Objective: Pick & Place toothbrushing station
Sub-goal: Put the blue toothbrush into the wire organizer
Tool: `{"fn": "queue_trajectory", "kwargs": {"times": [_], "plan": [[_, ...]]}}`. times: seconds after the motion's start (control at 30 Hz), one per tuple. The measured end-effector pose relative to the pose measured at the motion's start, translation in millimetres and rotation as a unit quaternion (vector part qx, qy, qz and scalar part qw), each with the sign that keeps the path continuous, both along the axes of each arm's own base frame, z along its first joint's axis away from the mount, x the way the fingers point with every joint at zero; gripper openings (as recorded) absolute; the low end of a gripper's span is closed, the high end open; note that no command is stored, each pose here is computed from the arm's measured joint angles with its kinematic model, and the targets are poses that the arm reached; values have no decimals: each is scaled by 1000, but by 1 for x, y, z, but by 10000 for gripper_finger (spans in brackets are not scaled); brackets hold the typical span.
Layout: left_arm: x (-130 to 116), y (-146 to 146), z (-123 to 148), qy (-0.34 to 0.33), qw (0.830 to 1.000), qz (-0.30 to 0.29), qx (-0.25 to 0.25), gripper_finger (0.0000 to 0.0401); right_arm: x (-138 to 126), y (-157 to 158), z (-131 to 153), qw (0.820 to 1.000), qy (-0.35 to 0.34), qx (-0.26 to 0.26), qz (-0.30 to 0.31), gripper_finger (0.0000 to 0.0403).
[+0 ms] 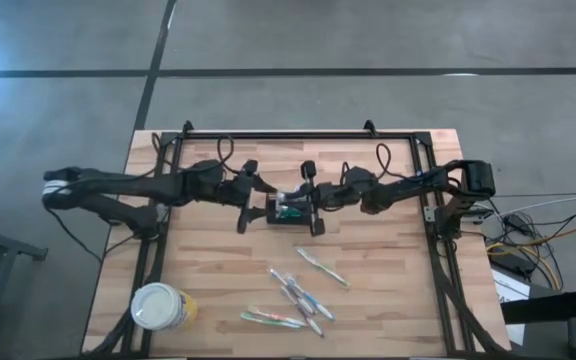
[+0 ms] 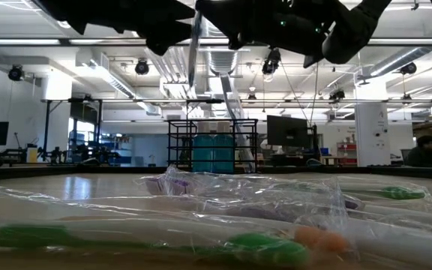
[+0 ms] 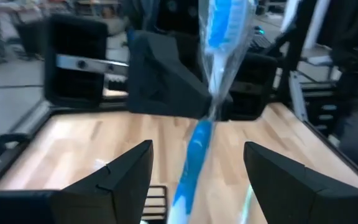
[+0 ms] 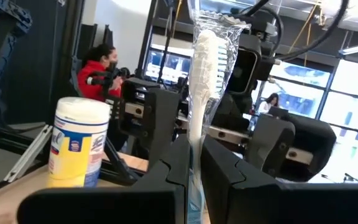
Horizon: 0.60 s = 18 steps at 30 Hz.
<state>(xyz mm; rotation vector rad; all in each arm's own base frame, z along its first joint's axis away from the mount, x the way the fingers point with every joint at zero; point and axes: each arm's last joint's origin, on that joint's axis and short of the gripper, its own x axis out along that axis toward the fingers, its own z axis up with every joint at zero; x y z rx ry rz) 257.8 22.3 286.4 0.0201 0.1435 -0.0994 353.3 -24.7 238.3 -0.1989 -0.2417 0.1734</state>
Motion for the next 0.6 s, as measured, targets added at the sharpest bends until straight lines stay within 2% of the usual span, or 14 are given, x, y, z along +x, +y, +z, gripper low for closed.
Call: {"fn": "queue_trajectory", "kwargs": {"times": [0.37,0.47,0.6], "plan": [[20,-1,-8,31,999,-20,2,240,0,0,1,1000,-2,3,-13,18],[21,-1,-7,30,999,-20,5,216,0,0,1,1000,-3,2,-13,18],[17,-1,-2,22,999,-21,14,164,0,0,1,1000,-2,3,-12,18]]}}
